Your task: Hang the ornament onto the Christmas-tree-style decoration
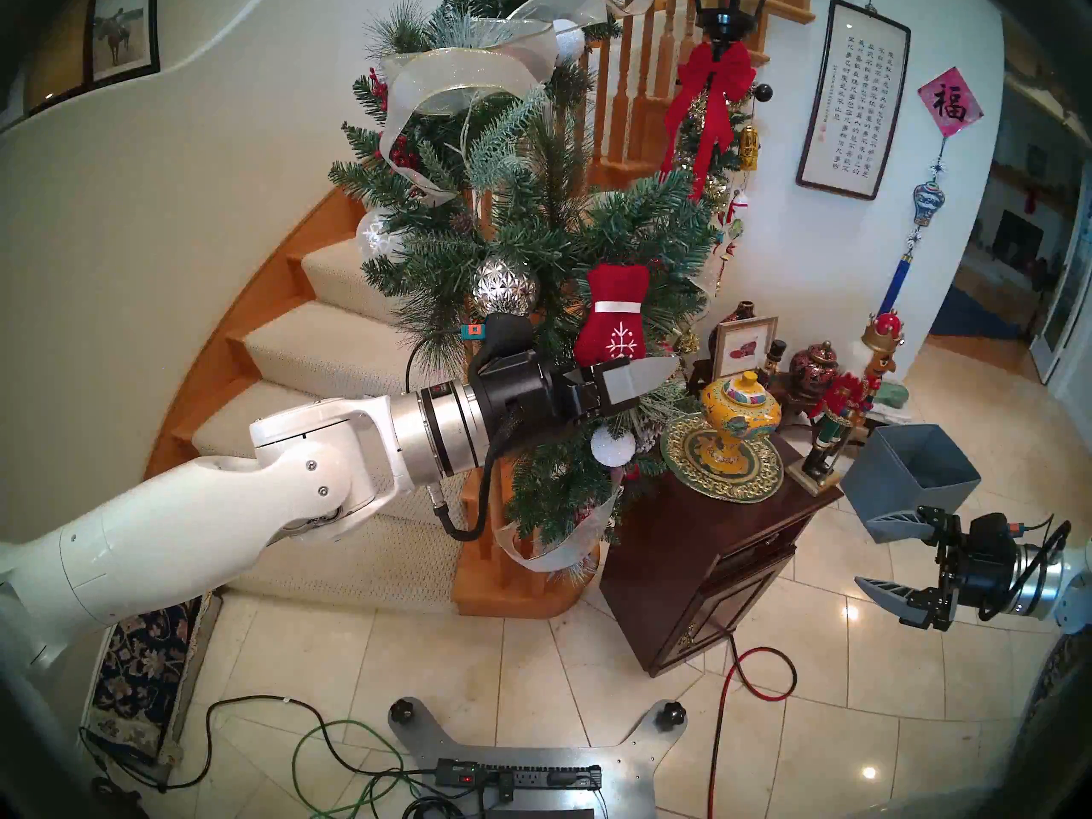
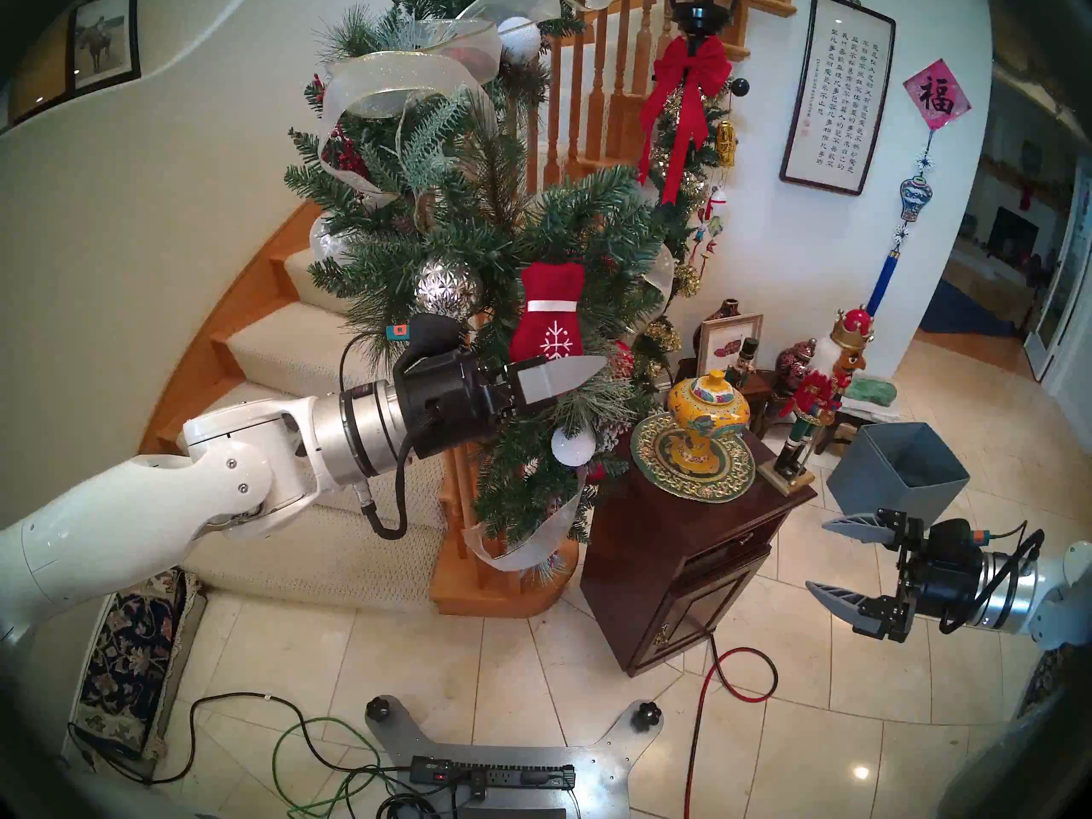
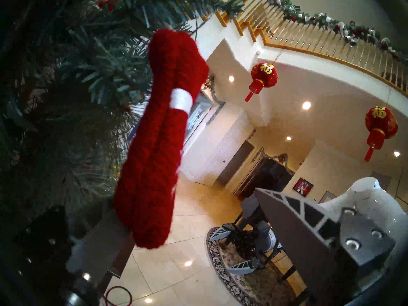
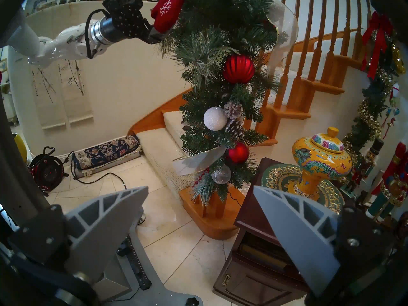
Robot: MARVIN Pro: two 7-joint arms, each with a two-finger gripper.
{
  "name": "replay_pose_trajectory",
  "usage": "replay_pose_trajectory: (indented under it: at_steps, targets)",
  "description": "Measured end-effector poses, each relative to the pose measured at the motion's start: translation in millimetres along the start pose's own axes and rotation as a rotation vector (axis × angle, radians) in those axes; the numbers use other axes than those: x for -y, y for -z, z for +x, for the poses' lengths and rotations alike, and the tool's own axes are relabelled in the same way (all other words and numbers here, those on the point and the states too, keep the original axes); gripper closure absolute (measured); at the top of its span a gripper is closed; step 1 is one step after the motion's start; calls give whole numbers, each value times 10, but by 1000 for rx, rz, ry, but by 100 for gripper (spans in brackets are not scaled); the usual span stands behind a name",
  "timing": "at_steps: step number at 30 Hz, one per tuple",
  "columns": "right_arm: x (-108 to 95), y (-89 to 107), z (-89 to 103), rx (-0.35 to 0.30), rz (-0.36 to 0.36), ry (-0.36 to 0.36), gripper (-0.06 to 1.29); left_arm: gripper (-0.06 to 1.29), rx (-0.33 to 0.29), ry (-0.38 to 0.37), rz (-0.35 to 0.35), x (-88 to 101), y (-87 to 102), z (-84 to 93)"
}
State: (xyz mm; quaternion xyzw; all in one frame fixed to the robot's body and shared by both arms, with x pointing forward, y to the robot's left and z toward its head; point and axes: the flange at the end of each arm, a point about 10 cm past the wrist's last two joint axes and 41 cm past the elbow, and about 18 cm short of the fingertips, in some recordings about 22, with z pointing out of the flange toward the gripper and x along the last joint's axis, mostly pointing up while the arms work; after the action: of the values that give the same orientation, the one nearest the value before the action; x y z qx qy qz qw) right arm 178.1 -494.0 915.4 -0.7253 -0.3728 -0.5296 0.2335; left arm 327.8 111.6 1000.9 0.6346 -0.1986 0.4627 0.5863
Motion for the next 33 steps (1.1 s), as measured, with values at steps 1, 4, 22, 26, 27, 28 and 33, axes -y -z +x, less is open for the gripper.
replay_pose_trajectory:
  at_steps: [1, 4, 22, 26, 27, 28, 33]
  targets:
    - [0, 0, 0, 0, 0, 0, -1, 0, 0, -4, 0, -7, 3, -1]
    - [0, 0, 0, 0, 0, 0, -1, 0, 4, -38, -4, -64, 29, -15]
    - [0, 0, 0, 0, 0, 0, -1, 0, 70, -249, 69, -215, 408, -266]
    - [0, 0, 0, 0, 0, 0, -1, 0, 87, -262, 101, -169, 508, -332]
    - [0, 0, 0, 0, 0, 0, -1, 0, 91, -264, 112, -152, 545, -358]
    - [0, 1, 0, 0, 0, 0, -1, 0, 96, -266, 124, -133, 580, -382]
    - [0, 0, 0, 0, 0, 0, -1, 0, 113, -266, 183, -13, 758, -510]
